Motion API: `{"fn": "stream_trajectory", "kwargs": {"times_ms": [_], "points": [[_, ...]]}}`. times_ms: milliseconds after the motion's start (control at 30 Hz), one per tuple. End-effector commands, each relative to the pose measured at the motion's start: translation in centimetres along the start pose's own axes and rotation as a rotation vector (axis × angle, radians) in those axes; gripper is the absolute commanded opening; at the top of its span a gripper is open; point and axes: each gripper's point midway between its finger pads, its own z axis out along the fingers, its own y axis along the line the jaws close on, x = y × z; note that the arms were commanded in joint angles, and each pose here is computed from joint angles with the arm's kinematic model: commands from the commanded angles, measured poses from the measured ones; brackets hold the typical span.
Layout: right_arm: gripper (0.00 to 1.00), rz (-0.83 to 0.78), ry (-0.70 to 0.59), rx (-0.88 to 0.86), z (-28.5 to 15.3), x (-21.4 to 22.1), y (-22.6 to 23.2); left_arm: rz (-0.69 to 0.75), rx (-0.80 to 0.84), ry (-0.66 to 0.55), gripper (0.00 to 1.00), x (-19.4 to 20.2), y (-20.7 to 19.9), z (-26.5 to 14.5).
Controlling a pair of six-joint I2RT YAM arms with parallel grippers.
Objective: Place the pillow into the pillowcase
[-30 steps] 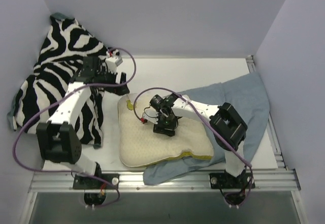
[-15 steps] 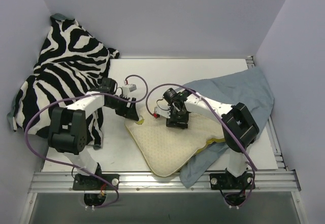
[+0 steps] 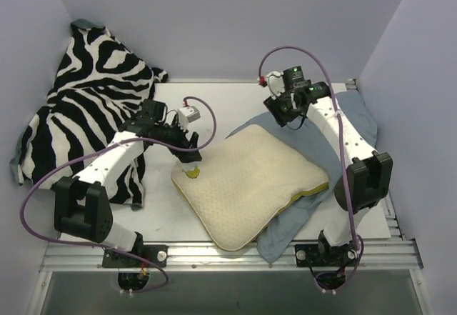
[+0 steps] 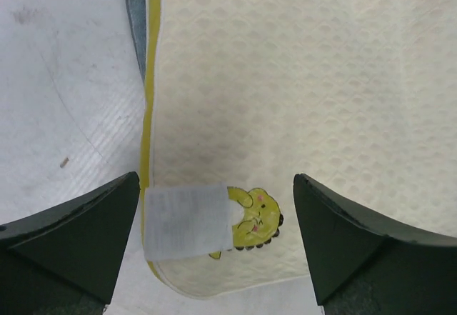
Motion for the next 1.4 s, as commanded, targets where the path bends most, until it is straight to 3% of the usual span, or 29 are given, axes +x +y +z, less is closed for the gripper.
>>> {"fn": "stream_trajectory", "kwargs": {"times_ms": [0,133,200,400,500,633,767,900,933,1000,1233,1367], "points": [[0.43,0.161,0.187,-0.074,-2.1,7.3,-0.3,0.358,-0.070,-0.043,0.97,-3.5,-3.4,1.3],[0.44,0.272,0.240,-0.156,-7.5,13.7,0.2,0.680,-0.031,-0.060,0.97,-4.5,-10.0,5.1],[0.44,0.283,0.304,-0.166,-9.5,17.9,1.1,0.749,0.001,-0.092,0.97,-5.8,-13.0,6.8],[0.45,0.354,0.371,-0.153,-10.7,24.4,2.5,0.743,0.172,-0.163,0.97,-6.8,-21.1,13.8],[0.44,0.380,0.347,-0.128,-9.2,24.4,1.9,0.715,0.213,-0.210,0.98,-7.5,-23.6,15.8],[0.44,0.416,0.337,-0.127,-7.3,24.1,1.3,0.636,0.260,-0.183,0.97,-7.2,-25.4,18.5],[0.41,0.414,0.336,-0.122,-5.7,24.0,0.6,0.565,0.283,-0.149,0.97,-6.4,-25.9,20.4],[0.18,0.398,0.343,-0.148,-5.2,23.9,1.0,0.489,0.243,-0.100,0.91,-5.2,-24.5,22.2],[0.07,0.383,0.341,-0.151,-5.2,23.8,1.2,0.452,0.233,-0.092,0.90,-5.0,-24.0,22.5],[0.00,0.357,0.341,-0.153,-5.3,23.7,1.4,0.402,0.228,-0.078,0.86,-4.7,-23.2,23.0],[0.00,0.321,0.250,-0.202,-7.6,21.0,2.7,0.189,0.204,-0.117,0.79,-6.5,-19.7,22.8],[0.00,0.324,0.108,-0.414,-11.5,17.1,8.0,-0.031,0.213,-0.149,0.68,-7.5,-17.3,22.9]]}}
